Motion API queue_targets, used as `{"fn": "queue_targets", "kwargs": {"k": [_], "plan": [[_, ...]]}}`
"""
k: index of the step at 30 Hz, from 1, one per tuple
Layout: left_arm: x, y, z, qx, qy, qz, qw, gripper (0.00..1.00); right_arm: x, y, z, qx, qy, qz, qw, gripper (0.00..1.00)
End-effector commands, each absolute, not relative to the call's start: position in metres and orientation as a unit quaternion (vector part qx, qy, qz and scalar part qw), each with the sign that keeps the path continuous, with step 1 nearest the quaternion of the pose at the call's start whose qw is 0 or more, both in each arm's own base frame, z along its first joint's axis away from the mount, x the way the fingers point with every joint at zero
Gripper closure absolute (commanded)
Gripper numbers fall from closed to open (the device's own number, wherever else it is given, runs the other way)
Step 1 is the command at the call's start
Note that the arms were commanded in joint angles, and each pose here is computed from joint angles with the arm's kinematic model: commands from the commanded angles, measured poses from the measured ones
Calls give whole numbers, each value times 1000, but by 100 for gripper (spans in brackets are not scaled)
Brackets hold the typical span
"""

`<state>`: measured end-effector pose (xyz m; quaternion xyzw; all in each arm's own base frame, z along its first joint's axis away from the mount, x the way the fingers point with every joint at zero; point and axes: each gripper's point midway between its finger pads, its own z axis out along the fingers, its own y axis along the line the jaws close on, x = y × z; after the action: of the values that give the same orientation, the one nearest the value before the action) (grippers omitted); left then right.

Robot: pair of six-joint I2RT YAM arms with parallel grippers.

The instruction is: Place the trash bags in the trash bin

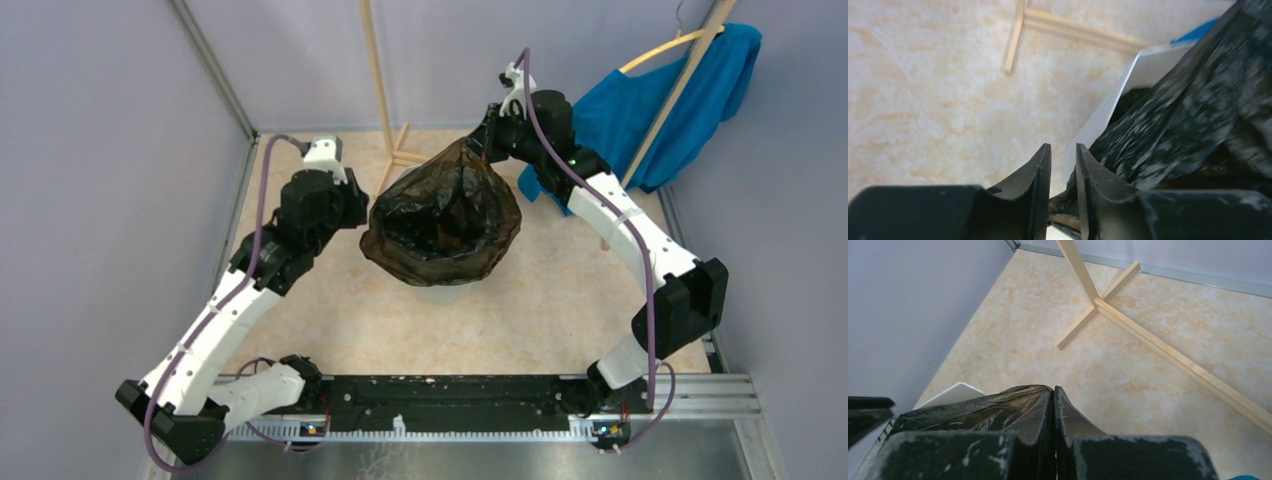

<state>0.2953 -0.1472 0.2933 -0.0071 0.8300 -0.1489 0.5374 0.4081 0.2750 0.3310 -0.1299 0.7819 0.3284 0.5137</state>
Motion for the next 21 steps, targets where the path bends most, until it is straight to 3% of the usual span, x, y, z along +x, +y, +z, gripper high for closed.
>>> {"fn": "queue_targets", "kwargs": {"k": [1, 4, 8, 11, 15, 19, 21], "plan": [[287, -118, 348, -32, 824, -112, 555, 57, 417, 276, 361, -113, 756, 348, 543, 100], [278, -120, 347, -45, 849, -119, 513, 36, 419, 284, 370, -97, 756, 383, 521, 100], [259, -135, 330, -41, 871, -165, 461, 27, 418, 291, 370, -100, 777, 389, 485, 100], [242, -149, 313, -3, 856, -225, 466, 13, 413, 297, 363, -113, 778, 404, 469, 100], [217, -155, 297, 31, 824, -282, 491, 10, 411, 296, 354, -120, 779, 406, 463, 100], [208, -128, 286, -10, 818, -253, 517, 5, 404, 292, 358, -126, 772, 415, 465, 100], [204, -123, 275, -27, 830, -244, 501, 13, 401, 290, 361, -123, 764, 427, 467, 100]]}}
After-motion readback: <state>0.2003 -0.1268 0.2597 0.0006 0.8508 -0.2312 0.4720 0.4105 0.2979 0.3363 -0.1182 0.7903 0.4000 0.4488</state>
